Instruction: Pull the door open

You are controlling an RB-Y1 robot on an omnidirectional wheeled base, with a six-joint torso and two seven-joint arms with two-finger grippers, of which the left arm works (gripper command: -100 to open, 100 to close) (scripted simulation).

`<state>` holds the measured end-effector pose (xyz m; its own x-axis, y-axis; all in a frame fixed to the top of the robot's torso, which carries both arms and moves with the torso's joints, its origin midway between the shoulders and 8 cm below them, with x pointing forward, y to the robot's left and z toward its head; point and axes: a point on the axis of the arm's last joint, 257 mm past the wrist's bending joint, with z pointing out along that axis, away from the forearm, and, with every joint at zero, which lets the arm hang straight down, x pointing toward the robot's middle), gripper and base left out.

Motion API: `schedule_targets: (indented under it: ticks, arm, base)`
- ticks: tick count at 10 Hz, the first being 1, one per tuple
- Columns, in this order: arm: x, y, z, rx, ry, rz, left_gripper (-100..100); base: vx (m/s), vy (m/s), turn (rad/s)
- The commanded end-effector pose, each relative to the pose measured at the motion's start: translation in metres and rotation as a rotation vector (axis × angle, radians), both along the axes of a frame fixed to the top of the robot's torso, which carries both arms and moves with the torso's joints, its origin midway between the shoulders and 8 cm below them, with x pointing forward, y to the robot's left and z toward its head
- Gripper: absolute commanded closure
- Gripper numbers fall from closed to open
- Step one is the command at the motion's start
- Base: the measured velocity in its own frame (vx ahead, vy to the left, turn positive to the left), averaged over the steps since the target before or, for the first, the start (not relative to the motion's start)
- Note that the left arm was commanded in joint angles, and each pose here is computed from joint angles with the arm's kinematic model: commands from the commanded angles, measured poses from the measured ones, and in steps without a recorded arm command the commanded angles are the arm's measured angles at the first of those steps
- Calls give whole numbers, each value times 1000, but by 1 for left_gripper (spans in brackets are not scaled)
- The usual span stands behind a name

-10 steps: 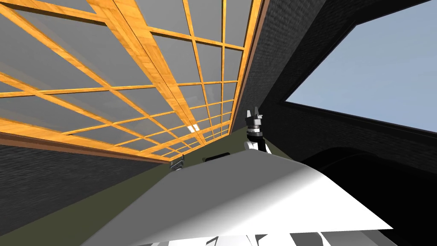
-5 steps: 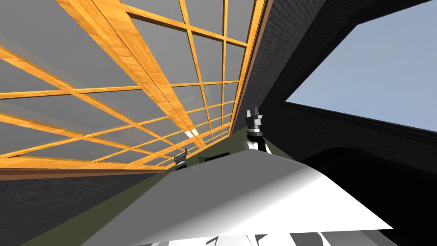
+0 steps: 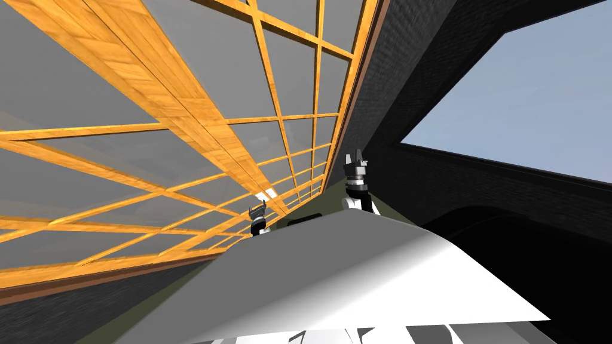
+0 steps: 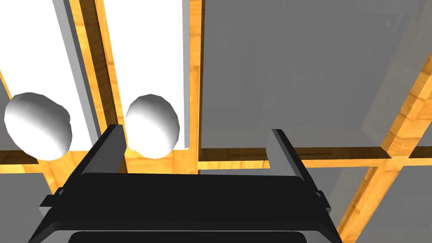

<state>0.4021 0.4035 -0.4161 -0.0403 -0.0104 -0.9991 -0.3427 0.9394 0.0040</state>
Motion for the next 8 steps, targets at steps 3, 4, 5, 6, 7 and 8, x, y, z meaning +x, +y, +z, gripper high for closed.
schedule_targets:
  ticks: [3,4,5,6,7,8]
  arm:
    - [11,-9,14,4,-30,-18,-100]
    - [11,-9,14,4,-30,-18,100]
    - [11,-9,14,4,-30,-18,100]
    - [11,-9,14,4,-30,-18,100]
    - [11,-9,14,4,-30,-18,100]
    - [11,-9,14,4,-30,-18,100]
  base:
    - [109,20,-45]
    - [-10,-7,5]
    - [-29,-21,-15]
    - [-20,-10,3]
    - [-10,-2,0]
    - [0,0,0]
